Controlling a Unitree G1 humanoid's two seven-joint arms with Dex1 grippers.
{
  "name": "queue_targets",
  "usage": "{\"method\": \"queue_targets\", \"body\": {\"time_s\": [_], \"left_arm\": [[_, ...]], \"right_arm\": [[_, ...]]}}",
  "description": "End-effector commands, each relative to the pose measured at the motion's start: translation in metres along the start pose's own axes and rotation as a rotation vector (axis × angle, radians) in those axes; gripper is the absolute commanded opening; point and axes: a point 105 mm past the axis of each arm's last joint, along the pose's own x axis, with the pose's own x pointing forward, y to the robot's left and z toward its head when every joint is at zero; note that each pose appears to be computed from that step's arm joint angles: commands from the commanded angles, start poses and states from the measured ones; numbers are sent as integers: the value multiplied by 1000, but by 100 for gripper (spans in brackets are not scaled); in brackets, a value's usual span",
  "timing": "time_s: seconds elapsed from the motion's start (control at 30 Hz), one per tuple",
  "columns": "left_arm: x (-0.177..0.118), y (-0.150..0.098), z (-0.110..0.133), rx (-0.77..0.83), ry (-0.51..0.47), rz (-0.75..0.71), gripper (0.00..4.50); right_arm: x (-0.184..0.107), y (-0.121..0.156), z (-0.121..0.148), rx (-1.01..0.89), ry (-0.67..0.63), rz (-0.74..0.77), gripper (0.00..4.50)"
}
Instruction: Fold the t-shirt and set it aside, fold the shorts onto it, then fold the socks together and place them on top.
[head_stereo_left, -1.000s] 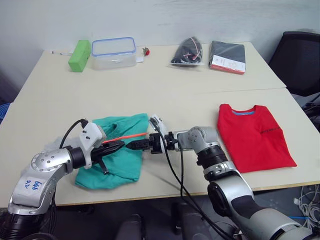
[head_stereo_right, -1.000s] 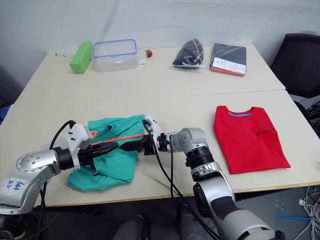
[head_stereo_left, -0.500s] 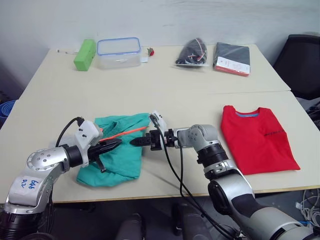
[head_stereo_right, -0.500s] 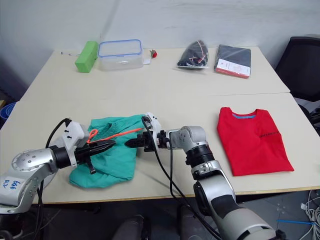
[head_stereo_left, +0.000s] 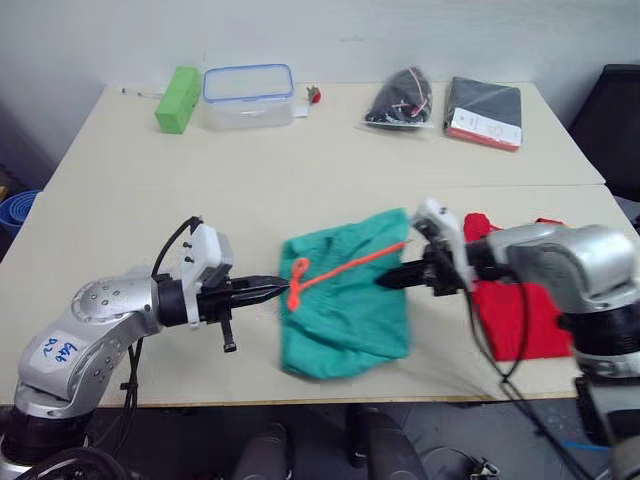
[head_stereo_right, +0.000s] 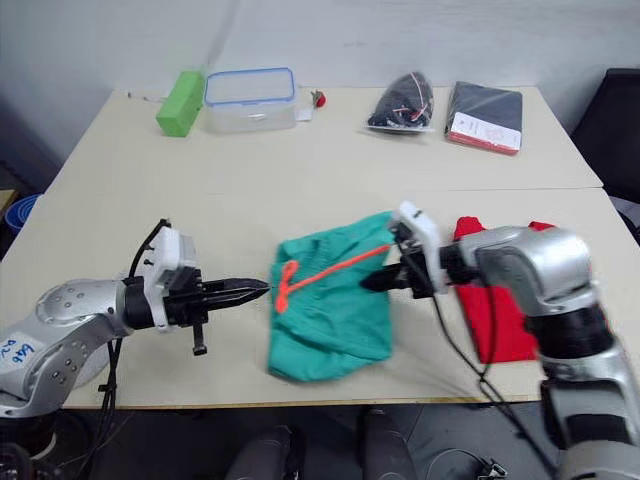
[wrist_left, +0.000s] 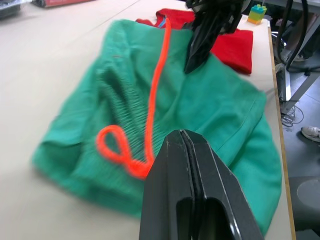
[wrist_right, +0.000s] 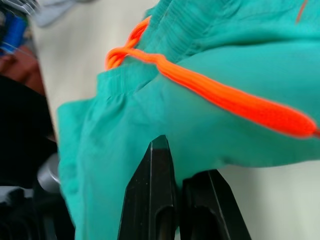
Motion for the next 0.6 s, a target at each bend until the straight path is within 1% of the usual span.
{"method": "queue_targets", "body": {"time_s": [0.03, 0.1, 0.17, 0.23, 0.3, 0.37, 0.43, 0.5, 0.6], "left_arm": [[4, -4, 9, 24, -26, -31, 0], [4, -3, 7, 22, -23, -31, 0], [4, -1, 5, 22, -16, -32, 0], [4, -1, 4, 25, -14, -38, 0], [5, -1, 6, 28, -21, -45, 0], [7, -1, 9, 34, -31, -51, 0], [8, 0, 11, 41, -36, -51, 0], [8, 0, 12, 43, -36, -50, 0], [9, 0, 10, 44, -32, -50, 0]], "right_arm": [[-64, -7, 11, -51, -39, -79, 1], [-94, -14, 8, -55, -19, -129, 1], [-117, -21, 5, -68, 2, -174, 1], [-135, -30, -4, -71, 29, -212, 1], [-146, -39, -16, -63, 72, -241, 1], [-161, -57, -35, -56, 131, -313, 1], [-177, -78, -54, -37, 170, -424, 1], [-187, -96, -69, -13, 180, -519, 1], [-190, -117, -86, 21, 162, -632, 1]]}}
